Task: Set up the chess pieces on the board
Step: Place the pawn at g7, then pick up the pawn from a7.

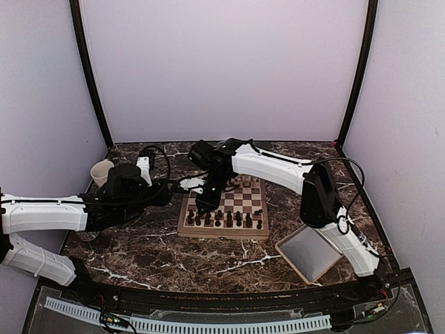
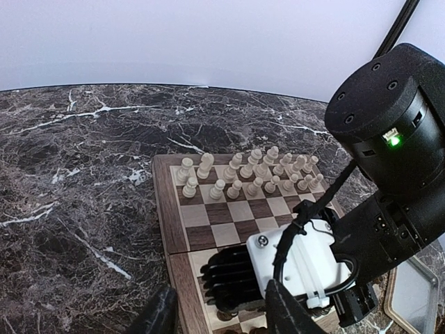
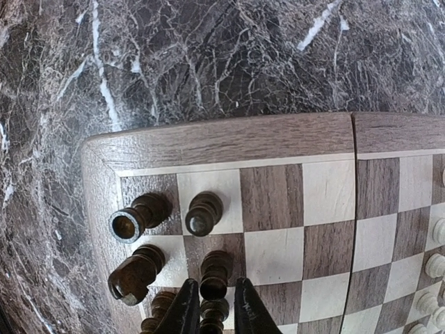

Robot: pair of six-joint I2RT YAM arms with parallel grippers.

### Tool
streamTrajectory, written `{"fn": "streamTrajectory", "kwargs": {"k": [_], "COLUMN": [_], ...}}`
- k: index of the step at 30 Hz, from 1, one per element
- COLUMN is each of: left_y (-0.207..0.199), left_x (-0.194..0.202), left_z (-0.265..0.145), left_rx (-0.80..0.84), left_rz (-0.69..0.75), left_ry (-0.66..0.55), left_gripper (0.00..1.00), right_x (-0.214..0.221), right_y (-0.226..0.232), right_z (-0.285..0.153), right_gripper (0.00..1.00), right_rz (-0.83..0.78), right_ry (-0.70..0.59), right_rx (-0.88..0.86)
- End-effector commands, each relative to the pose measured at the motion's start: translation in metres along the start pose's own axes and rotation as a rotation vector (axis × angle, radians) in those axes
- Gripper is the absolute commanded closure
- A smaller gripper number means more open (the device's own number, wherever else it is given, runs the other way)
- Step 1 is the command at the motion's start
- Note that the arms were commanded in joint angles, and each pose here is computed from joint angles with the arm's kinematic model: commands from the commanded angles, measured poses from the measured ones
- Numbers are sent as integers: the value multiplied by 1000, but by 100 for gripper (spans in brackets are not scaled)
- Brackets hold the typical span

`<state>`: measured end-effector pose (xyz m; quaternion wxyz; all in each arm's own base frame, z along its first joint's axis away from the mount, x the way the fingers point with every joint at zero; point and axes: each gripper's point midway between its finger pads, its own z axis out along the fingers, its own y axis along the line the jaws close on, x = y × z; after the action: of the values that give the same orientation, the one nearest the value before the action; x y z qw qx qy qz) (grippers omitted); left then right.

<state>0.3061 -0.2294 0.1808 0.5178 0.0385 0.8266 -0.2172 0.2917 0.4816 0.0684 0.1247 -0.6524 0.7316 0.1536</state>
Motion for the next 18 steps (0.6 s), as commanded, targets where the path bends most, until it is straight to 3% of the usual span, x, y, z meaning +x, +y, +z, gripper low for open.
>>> {"fn": "streamTrajectory", "kwargs": {"k": [1,9,18], "left_y": [0,-30,-106], "left_x": [-5,-18,-3], "left_z": [-2,1,35], "left_rx": [1,110,383], "left_rz": [0,108,334], "left_ry": [-8,16,229], "left_gripper": [55,54,56], "right_x": [-16,-12,98], "right_y": [-7,-33,-72], "right_z": [-32,-131,-167], "right_gripper": [79,69,68], "right_rz": [-29,21,167], "right_ry": [-52,-190,-174], "right_rx": [71,120,162]}}
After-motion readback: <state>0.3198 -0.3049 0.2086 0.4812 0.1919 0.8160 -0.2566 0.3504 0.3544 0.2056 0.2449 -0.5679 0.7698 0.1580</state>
